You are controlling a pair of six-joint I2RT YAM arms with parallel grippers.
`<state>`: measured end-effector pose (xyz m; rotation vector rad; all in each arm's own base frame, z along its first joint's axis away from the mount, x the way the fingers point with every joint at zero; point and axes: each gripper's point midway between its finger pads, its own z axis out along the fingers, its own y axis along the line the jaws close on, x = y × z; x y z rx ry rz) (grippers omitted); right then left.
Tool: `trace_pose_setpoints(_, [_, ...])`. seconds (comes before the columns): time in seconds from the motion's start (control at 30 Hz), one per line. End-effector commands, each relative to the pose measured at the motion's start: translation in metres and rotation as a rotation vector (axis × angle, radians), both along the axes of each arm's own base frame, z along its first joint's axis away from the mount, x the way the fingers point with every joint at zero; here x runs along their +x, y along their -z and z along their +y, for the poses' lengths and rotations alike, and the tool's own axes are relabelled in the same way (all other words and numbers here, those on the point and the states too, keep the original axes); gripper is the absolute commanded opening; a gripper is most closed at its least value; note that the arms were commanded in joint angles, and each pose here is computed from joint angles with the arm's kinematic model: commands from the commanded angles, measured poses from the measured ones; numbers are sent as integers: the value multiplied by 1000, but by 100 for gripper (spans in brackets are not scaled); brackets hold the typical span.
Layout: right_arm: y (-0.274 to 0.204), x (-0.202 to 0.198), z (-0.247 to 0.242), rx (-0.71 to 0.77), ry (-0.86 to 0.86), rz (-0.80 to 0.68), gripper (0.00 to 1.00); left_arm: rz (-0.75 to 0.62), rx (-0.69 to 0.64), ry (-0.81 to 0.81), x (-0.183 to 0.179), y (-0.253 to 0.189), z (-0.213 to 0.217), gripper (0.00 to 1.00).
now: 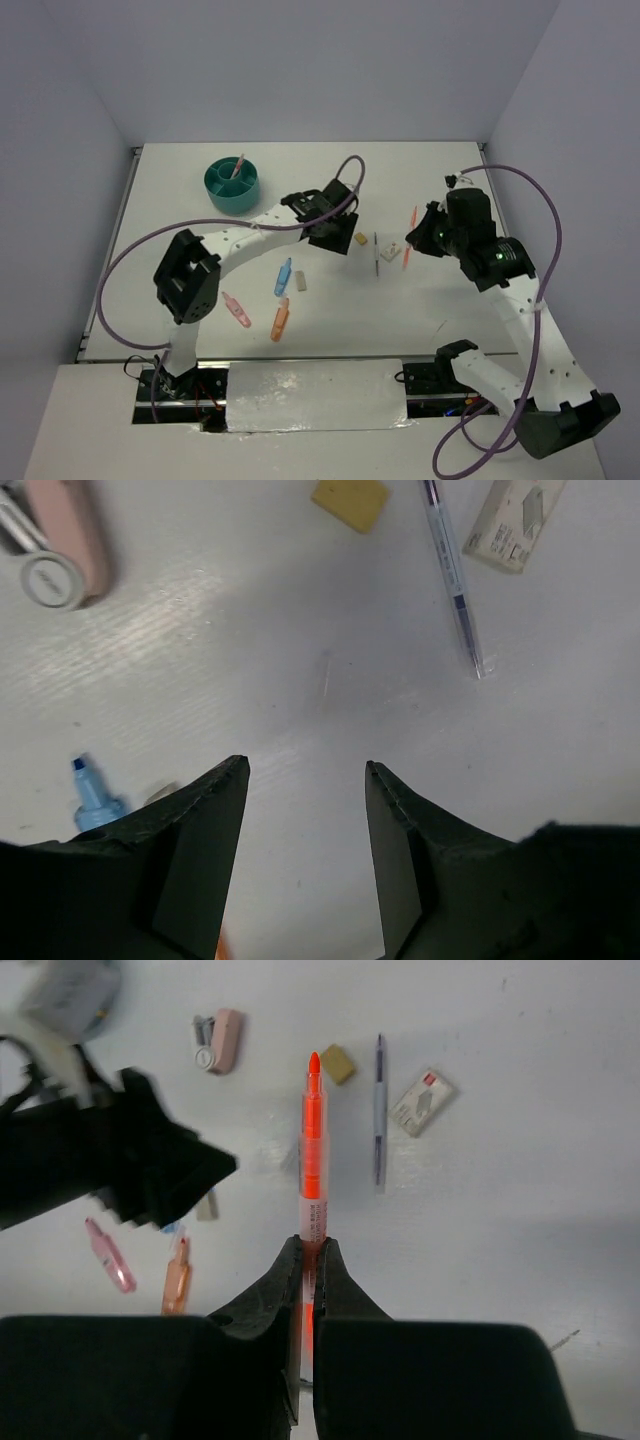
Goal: Sort the stationery into containers
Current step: Pick up the pen from the center of the board, then close the pen cap on the pen.
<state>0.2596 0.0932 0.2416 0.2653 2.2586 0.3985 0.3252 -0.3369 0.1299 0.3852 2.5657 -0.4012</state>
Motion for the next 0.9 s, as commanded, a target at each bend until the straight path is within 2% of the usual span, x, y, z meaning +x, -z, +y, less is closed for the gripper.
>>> trace_pose_setpoints(0.0, [2,-28,11,55,-100,20,0,-79,14,65,9,1,-24,62])
trace_pose_setpoints(0.33, [0,-45,15,58,-176,4,0,14,105,151,10,67,-37,60])
trace_pose_setpoints(0.87, [-14,-46,37,143,-279,-30,0,46,108,242,5,101,-42,61])
